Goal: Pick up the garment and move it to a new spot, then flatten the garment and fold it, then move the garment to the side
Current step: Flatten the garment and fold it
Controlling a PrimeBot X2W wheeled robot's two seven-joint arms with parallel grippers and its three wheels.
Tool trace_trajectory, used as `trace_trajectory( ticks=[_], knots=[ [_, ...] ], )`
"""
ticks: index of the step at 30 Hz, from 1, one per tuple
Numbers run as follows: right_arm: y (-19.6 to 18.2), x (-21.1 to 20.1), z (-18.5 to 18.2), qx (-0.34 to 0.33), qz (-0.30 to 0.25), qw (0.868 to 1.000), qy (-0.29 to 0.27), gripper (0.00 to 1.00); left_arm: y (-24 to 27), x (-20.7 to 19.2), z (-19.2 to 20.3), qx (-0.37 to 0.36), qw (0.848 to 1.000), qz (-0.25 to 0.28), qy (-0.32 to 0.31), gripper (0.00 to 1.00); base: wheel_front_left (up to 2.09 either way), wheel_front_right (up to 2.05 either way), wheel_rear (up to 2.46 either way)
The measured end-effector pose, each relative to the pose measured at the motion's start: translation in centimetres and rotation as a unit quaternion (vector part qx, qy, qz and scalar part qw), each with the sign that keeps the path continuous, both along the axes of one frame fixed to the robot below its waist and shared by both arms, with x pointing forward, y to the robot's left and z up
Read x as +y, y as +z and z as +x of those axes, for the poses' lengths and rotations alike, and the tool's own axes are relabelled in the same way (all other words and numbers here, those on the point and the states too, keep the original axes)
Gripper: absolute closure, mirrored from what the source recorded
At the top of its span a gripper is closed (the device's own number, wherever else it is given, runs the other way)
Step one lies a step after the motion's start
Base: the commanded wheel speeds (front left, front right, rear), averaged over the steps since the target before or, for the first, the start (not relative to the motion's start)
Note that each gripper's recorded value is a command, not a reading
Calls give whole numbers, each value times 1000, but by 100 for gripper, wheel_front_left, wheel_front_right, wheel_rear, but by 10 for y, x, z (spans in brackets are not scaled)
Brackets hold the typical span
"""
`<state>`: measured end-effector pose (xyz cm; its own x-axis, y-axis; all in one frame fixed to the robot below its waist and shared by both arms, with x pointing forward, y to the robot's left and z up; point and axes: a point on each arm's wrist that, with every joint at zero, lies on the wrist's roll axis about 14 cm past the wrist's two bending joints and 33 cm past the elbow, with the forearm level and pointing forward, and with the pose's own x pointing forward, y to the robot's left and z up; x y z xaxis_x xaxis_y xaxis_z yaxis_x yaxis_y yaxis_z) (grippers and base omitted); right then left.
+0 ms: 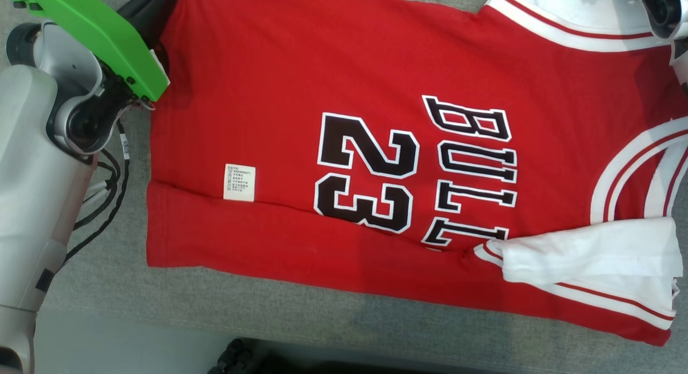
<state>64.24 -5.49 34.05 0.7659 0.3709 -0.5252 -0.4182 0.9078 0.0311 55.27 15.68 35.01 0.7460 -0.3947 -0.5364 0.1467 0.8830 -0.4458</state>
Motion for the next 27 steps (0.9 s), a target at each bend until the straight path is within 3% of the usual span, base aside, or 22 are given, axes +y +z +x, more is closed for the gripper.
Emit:
trace_trajectory(
  ticks=[4, 5, 7, 8, 9, 10, 11, 13, 22, 24, 25, 26, 27],
  knots=[
    [2, 3, -4, 10, 0, 1000, 7, 0, 3, -3, -4, 10, 1000, -6, -4, 100, 0, 0, 0],
    [3, 3, -5, 11, 0, 1000, 9, 0, 4, -5, -6, 12, 1000, -8, -6, 85, 0, 0, 0],
    [4, 3, -7, 14, -2, 1000, 13, 0, 5, -6, -9, 16, 1000, -15, -4, 81, 0, 0, 0],
    [5, 2, -8, 17, -4, 1000, 13, 0, 6, -7, -11, 18, 1000, -18, -4, 72, 0, 0, 0],
    [6, 3, -9, 19, -3, 1000, 14, 0, 7, -8, -11, 19, 1000, -19, -6, 52, 0, 0, 0],
    [6, 3, -10, 21, -3, 1000, 16, 0, 10, -9, -12, 17, 1000, -20, -8, 51, 0, 0, 0],
    [8, 3, -11, 21, -4, 1000, 19, 0, 11, -10, -12, 16, 1000, -20, -10, 60, 0, 0, 0],
    [9, 3, -15, 28, -3, 999, 20, 0, 13, -12, -13, 17, 1000, -21, -13, 100, 0, 0, 0],
    [9, 3, -25, 58, 10, 998, 23, 0, 18, -24, -19, 23, 999, -36, -33, 100, 0, 0, 0],
    [9, 2, -26, 59, 8, 998, 24, 37, 18, -24, -19, 23, 999, -36, -34, 100, 0, 0, 0],
    [9, 1, -26, 60, 8, 998, 24, 76, 18, -24, -19, 22, 999, -36, -34, 100, 0, 0, 0],
    [8, 1, -26, 61, 7, 998, 24, 100, 18, -24, -19, 23, 998, -37, -34, 100, 0, 0, 0],
    [8, 1, -27, 61, 8, 998, 25, 100, 19, -24, -19, 22, 999, -37, -34, 100, 0, 0, 0]
  ],
)
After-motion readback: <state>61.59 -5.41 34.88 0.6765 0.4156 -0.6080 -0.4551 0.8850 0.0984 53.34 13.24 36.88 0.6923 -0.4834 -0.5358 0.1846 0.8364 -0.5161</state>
